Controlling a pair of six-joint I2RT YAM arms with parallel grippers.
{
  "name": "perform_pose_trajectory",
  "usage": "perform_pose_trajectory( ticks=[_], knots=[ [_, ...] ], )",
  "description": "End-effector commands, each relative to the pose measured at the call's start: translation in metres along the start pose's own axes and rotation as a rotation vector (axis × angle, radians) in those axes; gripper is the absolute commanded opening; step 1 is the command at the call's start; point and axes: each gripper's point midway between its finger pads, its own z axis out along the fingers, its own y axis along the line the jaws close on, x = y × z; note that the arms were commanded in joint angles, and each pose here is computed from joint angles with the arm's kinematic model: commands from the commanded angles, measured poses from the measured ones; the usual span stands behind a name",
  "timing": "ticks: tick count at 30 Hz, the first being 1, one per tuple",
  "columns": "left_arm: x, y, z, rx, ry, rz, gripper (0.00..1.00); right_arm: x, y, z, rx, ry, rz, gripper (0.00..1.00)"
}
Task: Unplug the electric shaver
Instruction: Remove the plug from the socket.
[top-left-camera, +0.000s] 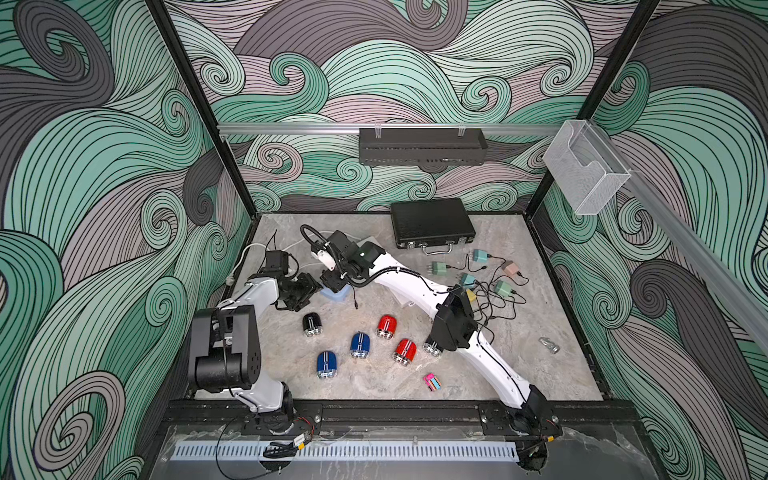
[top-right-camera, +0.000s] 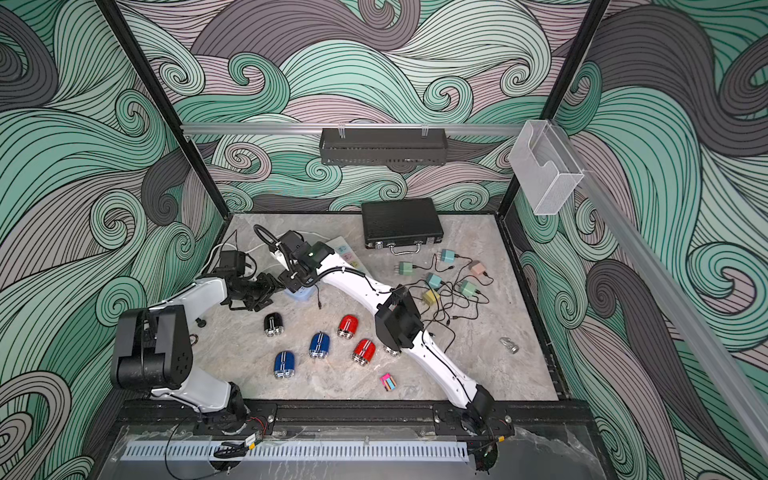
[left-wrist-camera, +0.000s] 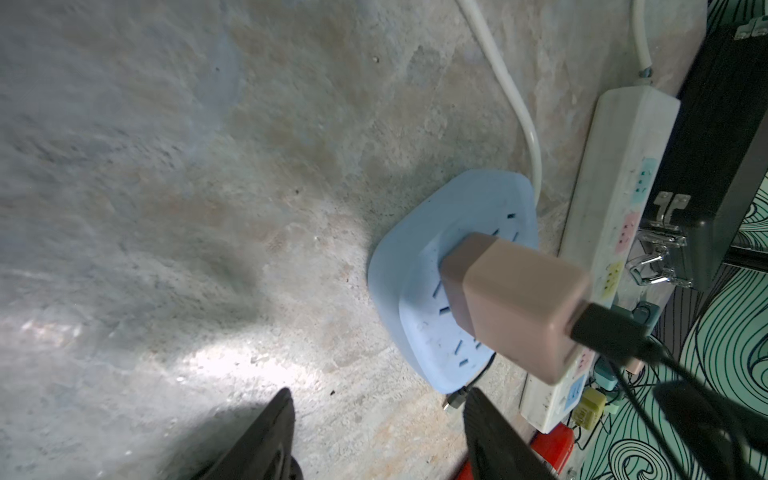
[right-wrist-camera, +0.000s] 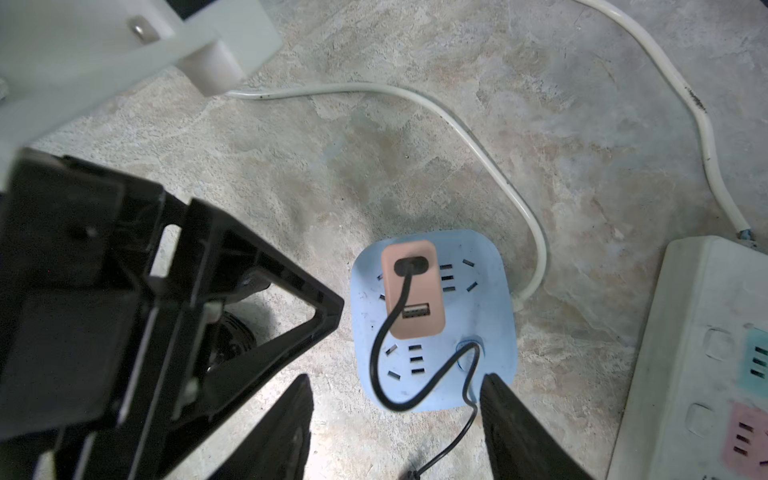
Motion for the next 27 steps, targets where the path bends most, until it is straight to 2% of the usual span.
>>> perform_pose_trajectory(
  ticks=[1,11,15,22,27],
  knots=[
    [0.002,0.003,0.005,0.017,0.014,-0.01,0.64,0.001,-0.013,-0.001,-0.03,0.003,0.008,0.64],
    [-0.004,0.001,0.011,0.031,0.01,-0.016,0.63,0.008,-0.002,0.011,-0.135,0.016,0.016,0.59],
    [-0.004,0.005,0.016,0.014,0.016,-0.026,0.63,0.004,0.001,0.01,-0.139,0.003,0.001,0.6],
    [-0.006,0.006,0.021,0.008,0.024,-0.034,0.54,-0.002,0.002,0.01,-0.141,-0.018,-0.012,0.6],
    [-0.006,0.007,0.024,0.013,0.028,-0.038,0.54,-0.001,-0.003,0.018,-0.117,-0.019,-0.012,0.6]
  ],
)
